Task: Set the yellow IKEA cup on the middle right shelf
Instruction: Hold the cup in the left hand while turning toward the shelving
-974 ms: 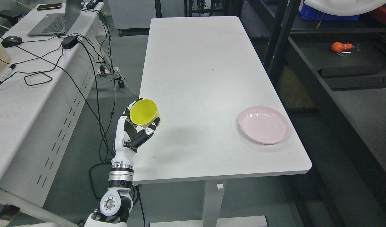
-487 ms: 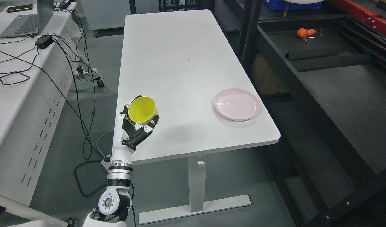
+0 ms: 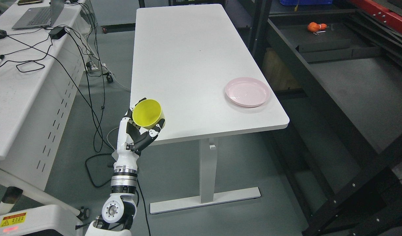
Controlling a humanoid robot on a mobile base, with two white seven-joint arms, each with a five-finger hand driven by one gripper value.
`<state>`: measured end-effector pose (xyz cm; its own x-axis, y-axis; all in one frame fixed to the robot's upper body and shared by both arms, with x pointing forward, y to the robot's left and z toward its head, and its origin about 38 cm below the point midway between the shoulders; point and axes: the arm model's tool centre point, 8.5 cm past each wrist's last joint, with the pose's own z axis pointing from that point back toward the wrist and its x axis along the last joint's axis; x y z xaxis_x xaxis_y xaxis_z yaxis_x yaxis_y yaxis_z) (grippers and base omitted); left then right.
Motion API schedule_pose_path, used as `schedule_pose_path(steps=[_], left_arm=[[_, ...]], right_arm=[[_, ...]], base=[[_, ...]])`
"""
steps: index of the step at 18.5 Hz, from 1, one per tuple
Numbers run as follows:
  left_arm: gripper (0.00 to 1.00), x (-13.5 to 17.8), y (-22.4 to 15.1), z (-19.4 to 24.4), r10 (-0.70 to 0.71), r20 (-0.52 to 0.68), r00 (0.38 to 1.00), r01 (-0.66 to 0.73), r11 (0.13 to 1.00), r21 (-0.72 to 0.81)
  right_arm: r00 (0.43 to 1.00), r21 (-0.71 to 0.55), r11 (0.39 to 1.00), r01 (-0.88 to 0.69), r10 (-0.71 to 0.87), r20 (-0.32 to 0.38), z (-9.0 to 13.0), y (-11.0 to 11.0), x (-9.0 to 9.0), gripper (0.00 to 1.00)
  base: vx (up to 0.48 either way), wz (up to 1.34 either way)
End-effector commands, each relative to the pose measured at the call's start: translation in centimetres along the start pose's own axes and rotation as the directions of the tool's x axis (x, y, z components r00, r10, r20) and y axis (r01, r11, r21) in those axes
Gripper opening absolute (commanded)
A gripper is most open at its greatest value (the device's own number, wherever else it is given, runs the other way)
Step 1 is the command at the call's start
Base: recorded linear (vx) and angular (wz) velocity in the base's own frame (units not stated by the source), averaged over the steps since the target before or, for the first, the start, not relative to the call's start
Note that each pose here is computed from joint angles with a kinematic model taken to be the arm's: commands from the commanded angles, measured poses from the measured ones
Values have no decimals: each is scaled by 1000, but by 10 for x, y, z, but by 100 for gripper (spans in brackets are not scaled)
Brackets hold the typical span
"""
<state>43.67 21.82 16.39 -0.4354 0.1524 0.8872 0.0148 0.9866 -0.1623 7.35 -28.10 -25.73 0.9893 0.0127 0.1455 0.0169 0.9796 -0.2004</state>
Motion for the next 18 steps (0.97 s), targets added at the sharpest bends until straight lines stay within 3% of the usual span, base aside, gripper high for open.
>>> schedule_pose_path(steps=[1,18], left_arm=[[0,4,4,-3,-16,10,1000,16,1000,-8],[0,9,2,-11,-14,28,1000,15,1000,-12]], right_arm=[[1000,-13,1000,3,-3,-15,-1,-10,-9,99],[1000,-13,1000,3,-3,-15,-1,-10,-9,99]], base=[[-226,-47],[-180,-359]])
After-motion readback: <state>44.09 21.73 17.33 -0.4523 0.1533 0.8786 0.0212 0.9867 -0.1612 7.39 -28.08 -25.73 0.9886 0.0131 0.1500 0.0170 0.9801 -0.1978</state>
